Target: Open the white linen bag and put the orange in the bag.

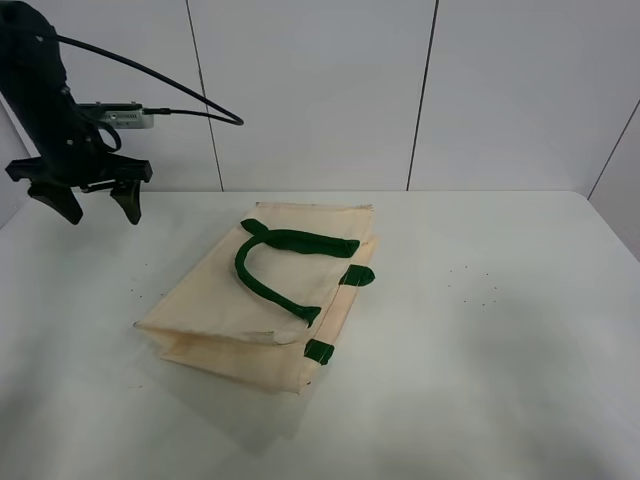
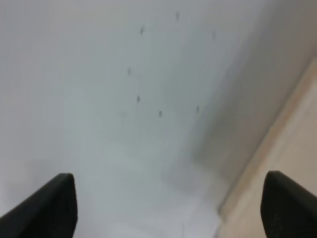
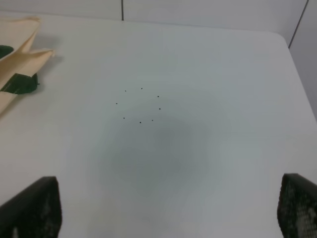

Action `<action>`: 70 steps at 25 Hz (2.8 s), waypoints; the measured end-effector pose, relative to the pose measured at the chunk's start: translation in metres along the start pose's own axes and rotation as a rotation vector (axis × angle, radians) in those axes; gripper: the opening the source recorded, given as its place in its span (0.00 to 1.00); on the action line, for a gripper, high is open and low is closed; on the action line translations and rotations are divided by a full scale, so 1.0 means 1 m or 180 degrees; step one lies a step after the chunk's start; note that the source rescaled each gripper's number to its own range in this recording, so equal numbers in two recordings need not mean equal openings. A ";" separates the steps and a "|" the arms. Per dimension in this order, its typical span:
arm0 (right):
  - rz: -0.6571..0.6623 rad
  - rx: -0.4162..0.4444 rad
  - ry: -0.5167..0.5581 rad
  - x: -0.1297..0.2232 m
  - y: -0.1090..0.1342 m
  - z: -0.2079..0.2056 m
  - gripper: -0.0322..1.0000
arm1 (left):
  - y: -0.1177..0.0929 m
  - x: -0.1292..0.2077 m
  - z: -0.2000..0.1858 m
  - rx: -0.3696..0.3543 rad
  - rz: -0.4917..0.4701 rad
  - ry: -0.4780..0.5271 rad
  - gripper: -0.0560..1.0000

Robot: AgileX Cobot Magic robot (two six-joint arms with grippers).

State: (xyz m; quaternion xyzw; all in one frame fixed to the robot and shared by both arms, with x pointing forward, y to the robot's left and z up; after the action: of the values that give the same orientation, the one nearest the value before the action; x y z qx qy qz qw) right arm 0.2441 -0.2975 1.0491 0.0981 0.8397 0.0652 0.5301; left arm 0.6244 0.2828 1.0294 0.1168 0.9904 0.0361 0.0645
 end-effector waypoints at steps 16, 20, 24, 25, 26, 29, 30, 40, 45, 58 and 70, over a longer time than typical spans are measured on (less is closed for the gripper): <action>0.0000 0.0000 0.0000 0.000 0.000 0.000 1.00 | -0.026 0.188 -0.111 -0.0140 0.0049 -0.0714 0.95; 0.0000 0.0000 0.0000 0.000 0.000 0.000 1.00 | -0.034 0.240 -0.114 -0.0191 0.0034 -0.0975 0.95; 0.0000 0.0000 0.0000 0.000 0.000 0.000 1.00 | -0.044 0.289 -0.094 -0.0222 0.0028 -0.1136 0.95; 0.0000 0.0000 0.0000 0.000 0.000 0.000 1.00 | -0.047 0.299 -0.087 -0.0232 0.0039 -0.1189 0.95; 0.0000 0.0000 0.0000 0.000 0.000 0.000 1.00 | -0.049 0.307 -0.078 -0.0226 0.0063 -0.1216 0.95; 0.0000 0.0000 0.0000 0.000 0.000 0.000 1.00 | -0.059 0.327 -0.055 -0.0152 0.0182 -0.1399 0.95; 0.0000 0.0000 0.0000 0.000 0.000 0.000 1.00 | -0.061 0.330 -0.050 -0.0117 0.0224 -0.1474 0.95; 0.0005 -0.0008 0.0002 0.000 0.000 0.000 1.00 | -0.067 0.342 -0.051 -0.0122 0.0341 -0.1900 0.95; 0.0007 -0.0011 0.0002 0.000 0.000 0.000 1.00 | -0.067 0.342 -0.051 -0.0130 0.0350 -0.1905 0.95; 0.0007 -0.0011 0.0002 0.000 0.000 0.000 1.00 | -0.070 0.365 -0.058 -0.0428 0.0060 -0.2402 0.95; 0.0012 -0.0020 0.0005 0.000 0.001 0.000 1.00 | -0.073 0.376 -0.060 -0.0494 0.0076 -0.2656 0.95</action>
State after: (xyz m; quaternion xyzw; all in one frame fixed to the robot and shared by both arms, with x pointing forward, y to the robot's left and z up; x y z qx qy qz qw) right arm 0.2441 -0.2969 1.0492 0.0980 0.8397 0.0688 0.5296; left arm 0.2371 0.2977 1.0371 0.1276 0.8723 0.0609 0.4680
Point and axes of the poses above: a point on each arm's last joint axis where the gripper is mounted, z pointing out along that axis toward the gripper, y along the wrist's bending axis when the last joint is at zero, x = y × z, the point moved 1 cm from there along z, pointing out along that axis toward the gripper, and after that the axes turned 14 degrees about z, right-handed, at the moved point
